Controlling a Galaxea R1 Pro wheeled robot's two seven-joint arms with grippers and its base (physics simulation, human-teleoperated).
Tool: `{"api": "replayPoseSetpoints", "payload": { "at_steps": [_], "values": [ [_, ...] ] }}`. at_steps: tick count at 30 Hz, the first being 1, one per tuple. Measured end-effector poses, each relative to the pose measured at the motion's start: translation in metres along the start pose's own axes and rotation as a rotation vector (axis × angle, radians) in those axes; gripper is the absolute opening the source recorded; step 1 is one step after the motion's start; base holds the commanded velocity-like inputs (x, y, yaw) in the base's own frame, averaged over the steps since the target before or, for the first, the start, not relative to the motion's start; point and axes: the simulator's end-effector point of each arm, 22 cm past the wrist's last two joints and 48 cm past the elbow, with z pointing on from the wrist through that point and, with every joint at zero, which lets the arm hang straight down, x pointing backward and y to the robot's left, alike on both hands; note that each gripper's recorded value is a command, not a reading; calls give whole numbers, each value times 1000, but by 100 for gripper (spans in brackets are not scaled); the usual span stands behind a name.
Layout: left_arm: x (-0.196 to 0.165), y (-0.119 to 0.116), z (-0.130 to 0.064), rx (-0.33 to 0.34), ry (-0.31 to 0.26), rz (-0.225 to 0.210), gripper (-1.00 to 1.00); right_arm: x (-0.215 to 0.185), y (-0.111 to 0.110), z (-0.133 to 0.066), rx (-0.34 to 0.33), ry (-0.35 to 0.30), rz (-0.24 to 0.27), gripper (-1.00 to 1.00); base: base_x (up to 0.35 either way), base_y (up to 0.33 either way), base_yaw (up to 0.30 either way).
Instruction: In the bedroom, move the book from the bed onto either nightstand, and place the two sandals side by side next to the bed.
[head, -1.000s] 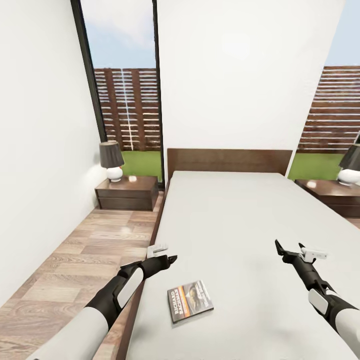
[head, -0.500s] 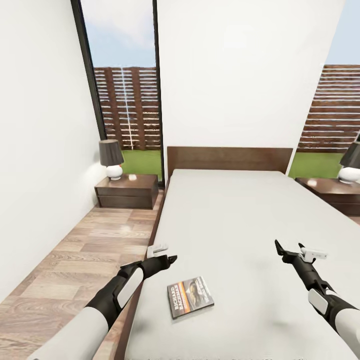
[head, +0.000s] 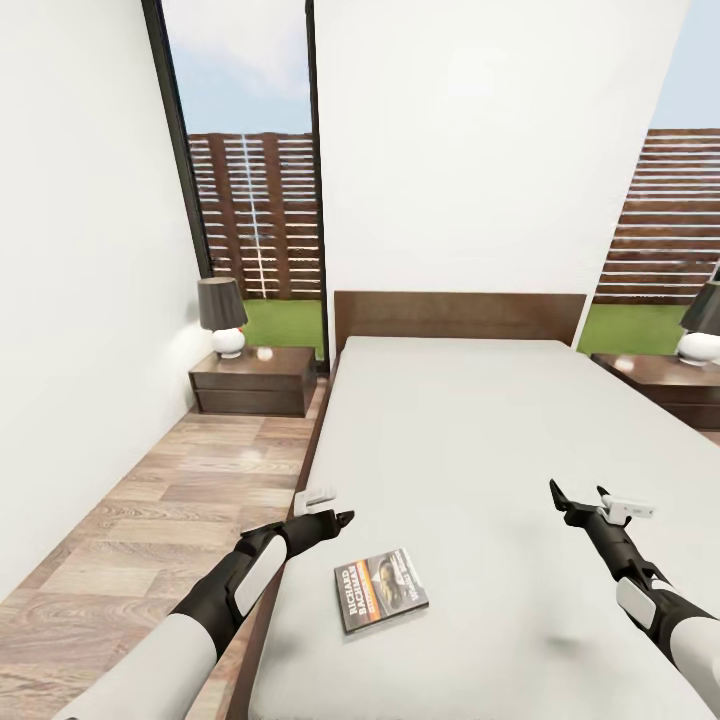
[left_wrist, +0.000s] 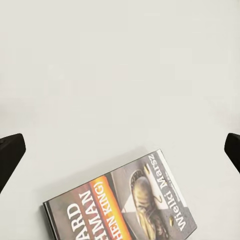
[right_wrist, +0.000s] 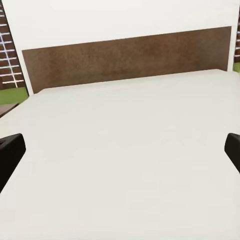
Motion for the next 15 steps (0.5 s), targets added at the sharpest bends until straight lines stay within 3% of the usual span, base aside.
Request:
{"api": "replayPoseSetpoints", "payload": {
  "at_steps": [15],
  "values": [
    [0, 0, 0, 0, 0, 0, 100, 0, 0, 0, 0, 0, 0, 100, 0, 0, 0]
  ]
}}
